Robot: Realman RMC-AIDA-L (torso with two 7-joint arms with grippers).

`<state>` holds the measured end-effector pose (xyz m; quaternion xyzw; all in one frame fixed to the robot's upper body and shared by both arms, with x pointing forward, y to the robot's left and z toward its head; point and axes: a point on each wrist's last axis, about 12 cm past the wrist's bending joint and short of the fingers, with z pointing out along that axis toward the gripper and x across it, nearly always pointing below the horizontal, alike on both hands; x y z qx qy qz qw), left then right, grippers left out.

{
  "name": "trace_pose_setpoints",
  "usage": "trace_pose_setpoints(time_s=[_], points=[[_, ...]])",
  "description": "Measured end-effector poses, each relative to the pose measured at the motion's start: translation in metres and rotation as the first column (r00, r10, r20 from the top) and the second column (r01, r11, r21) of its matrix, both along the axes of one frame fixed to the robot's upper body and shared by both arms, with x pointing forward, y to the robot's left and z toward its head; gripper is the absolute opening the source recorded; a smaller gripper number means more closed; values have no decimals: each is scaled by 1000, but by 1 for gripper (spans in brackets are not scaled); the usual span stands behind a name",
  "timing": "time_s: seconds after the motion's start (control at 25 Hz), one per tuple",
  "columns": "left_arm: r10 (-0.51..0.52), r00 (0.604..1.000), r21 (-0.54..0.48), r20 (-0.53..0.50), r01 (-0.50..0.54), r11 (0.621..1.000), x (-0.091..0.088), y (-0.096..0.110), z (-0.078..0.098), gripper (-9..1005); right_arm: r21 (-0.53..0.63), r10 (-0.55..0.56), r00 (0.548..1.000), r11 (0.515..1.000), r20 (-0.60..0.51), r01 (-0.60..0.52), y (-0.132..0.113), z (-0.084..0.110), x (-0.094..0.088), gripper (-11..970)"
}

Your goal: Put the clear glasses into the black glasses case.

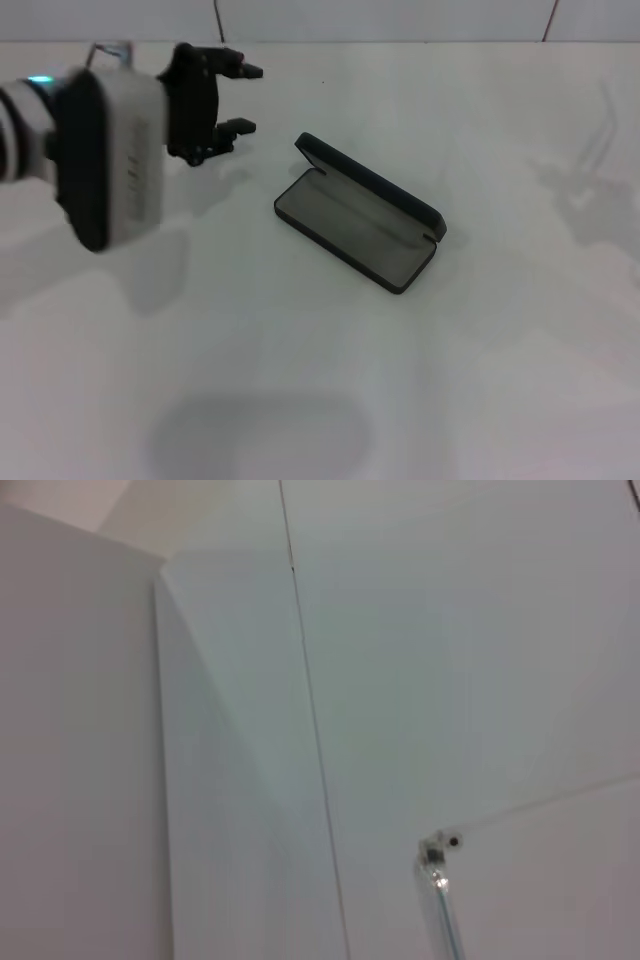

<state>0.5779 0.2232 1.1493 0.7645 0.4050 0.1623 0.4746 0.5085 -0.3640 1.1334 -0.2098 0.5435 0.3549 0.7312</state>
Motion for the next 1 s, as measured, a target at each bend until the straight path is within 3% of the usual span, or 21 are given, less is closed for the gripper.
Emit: trace_pose_setpoints(time_s=[0.24, 0.56, 1.0], points=[[-46, 995, 123, 91, 35, 992, -14, -32, -12, 559, -21, -20, 1000, 1000, -17, 20, -5, 0, 3, 119], [-74, 996, 129, 44, 68, 989, -26, -61, -10, 562, -33, -44, 999, 999, -26, 43, -11, -5, -4, 119], [-72, 997, 185, -28, 76, 980, -20, -82, -20, 561, -21, -54, 998, 998, -29, 53, -13, -12, -19, 119]])
